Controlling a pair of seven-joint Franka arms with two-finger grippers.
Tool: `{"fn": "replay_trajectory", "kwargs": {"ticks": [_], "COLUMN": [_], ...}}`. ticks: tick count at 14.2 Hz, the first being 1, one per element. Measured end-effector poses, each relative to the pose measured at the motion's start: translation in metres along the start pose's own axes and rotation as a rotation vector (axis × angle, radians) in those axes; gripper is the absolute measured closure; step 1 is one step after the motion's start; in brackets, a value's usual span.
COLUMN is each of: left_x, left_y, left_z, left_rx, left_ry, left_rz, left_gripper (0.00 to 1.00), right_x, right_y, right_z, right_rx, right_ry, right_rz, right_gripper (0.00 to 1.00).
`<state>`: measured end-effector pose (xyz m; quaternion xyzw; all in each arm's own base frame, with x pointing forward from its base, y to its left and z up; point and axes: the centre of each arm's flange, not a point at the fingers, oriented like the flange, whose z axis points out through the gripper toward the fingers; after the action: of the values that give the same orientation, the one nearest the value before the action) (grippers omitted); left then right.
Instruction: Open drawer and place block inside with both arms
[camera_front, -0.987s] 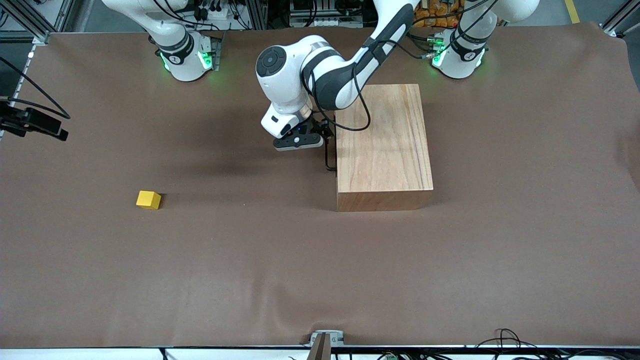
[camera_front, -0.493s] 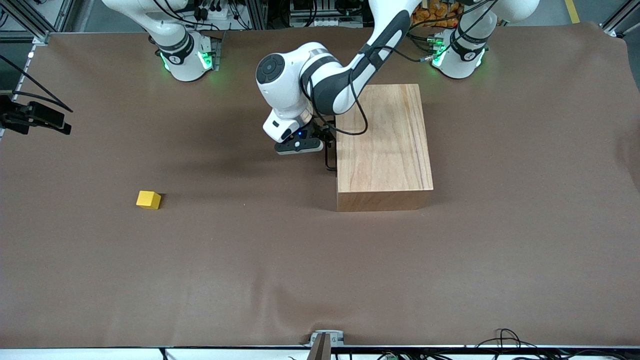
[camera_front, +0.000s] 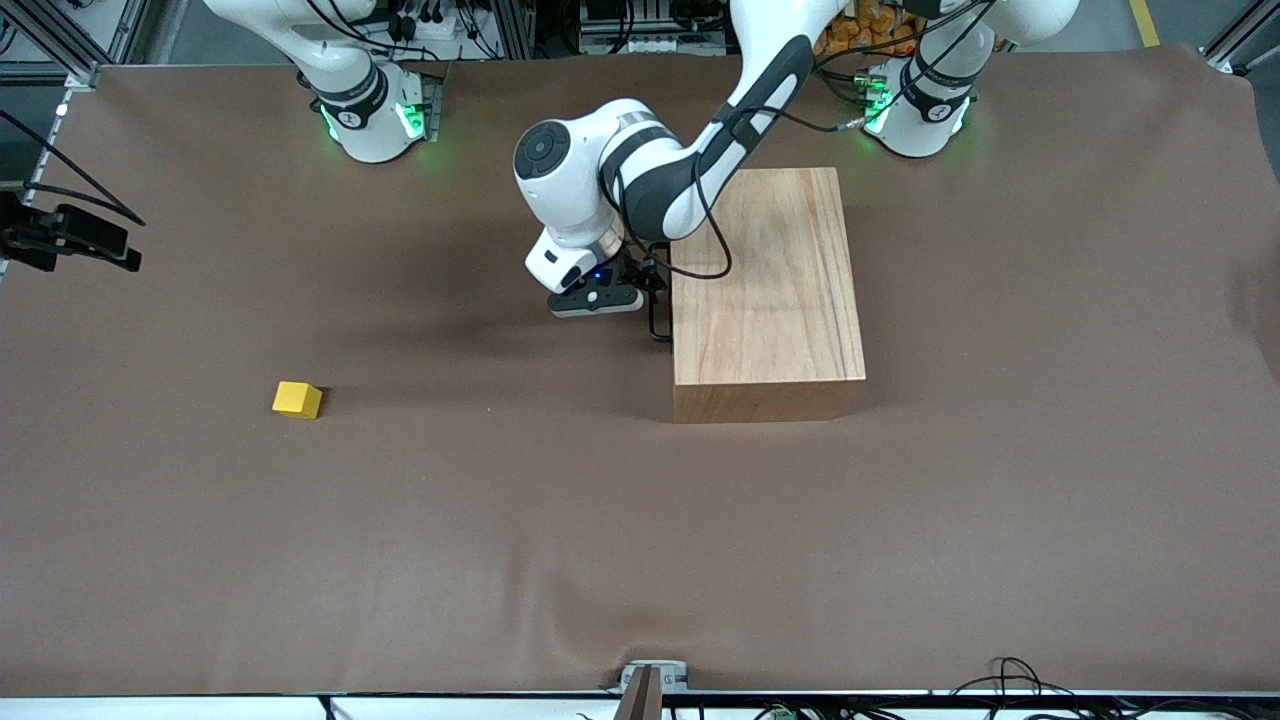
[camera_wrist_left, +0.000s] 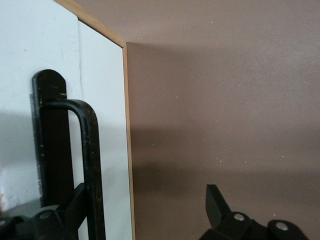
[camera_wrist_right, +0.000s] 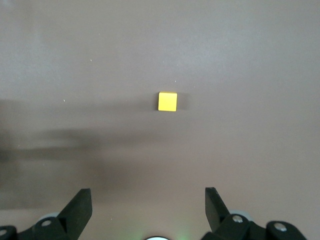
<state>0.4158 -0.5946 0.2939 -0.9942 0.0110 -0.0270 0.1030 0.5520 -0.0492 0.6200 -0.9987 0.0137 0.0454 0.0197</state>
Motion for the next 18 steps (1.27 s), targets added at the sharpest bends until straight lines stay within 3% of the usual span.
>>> {"fn": "replay_trajectory", "kwargs": {"ticks": [18], "left_x": [-0.013], "left_y": [0.031], "left_z": [-0.020], "left_rx": [-0.167], "left_ry": [0.085], "left_rz": [-0.011], "left_gripper": [0.00], "right_x": [0.016], "right_y": [0.007], "right_z": [0.047], "right_rx": [-0.001], "right_ry": [0.009], "right_rz": [0.012], "right_gripper": [0.00]}}
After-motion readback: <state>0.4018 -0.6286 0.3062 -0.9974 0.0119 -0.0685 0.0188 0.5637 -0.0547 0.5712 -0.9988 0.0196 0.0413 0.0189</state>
